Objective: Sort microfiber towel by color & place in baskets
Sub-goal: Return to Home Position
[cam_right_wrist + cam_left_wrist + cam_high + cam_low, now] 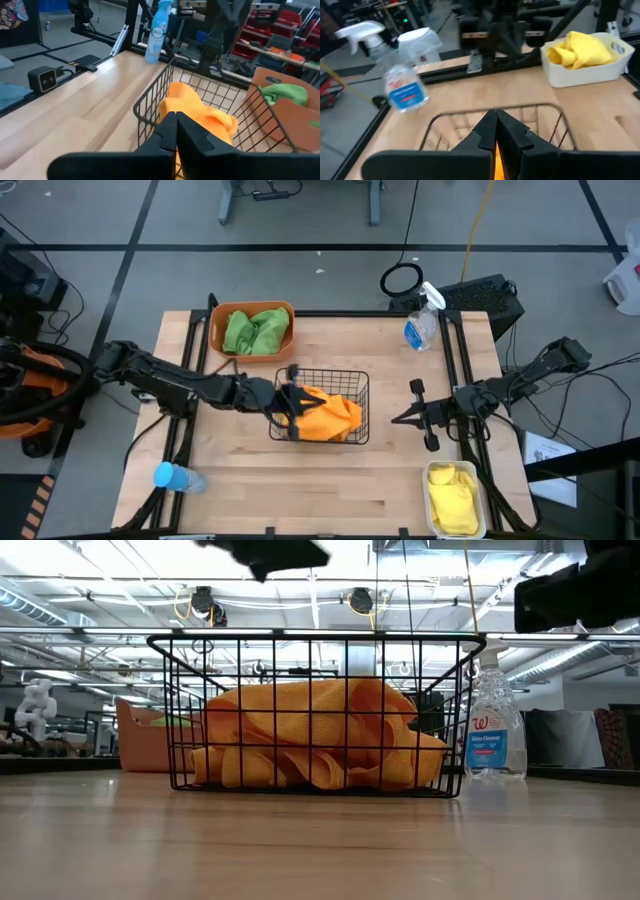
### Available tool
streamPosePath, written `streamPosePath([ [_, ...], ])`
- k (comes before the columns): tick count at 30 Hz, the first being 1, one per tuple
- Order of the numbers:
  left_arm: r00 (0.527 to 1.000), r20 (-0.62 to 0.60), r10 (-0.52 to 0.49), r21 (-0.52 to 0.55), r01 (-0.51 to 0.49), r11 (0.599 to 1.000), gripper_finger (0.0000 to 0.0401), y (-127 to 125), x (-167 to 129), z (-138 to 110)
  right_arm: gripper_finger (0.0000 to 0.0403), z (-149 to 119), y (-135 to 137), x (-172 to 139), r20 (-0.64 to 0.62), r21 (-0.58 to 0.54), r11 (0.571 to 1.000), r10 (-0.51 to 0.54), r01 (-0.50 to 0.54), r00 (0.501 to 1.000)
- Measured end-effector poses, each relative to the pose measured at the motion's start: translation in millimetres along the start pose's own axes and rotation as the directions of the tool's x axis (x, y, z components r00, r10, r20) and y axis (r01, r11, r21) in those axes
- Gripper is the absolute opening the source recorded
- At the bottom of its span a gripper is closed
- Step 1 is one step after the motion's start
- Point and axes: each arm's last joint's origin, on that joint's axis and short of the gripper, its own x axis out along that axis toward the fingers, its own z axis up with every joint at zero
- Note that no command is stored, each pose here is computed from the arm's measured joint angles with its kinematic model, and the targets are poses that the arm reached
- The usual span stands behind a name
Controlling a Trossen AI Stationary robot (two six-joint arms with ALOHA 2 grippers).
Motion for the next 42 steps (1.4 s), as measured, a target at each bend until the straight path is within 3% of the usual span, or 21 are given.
streamPosePath([
  [7,0.999,0.047,0.019,-0.065,-0.016,0.998,0.0013,12,-49,-23,0.0,-17,-5,-1,-0.048,0.055,0.998,-0.012,0.015,0.999],
  [18,0.989,0.142,0.043,-0.118,-0.026,0.993,0.0013,16,-97,-77,0.0,-42,-6,-4,-0.018,0.143,0.989,-0.034,0.037,0.999],
  [42,0.984,0.173,0.037,-0.144,-0.012,0.989,0.0013,14,-131,-147,0.0,-51,-9,-4,-0.07,0.166,0.983,-0.068,0.079,0.995],
])
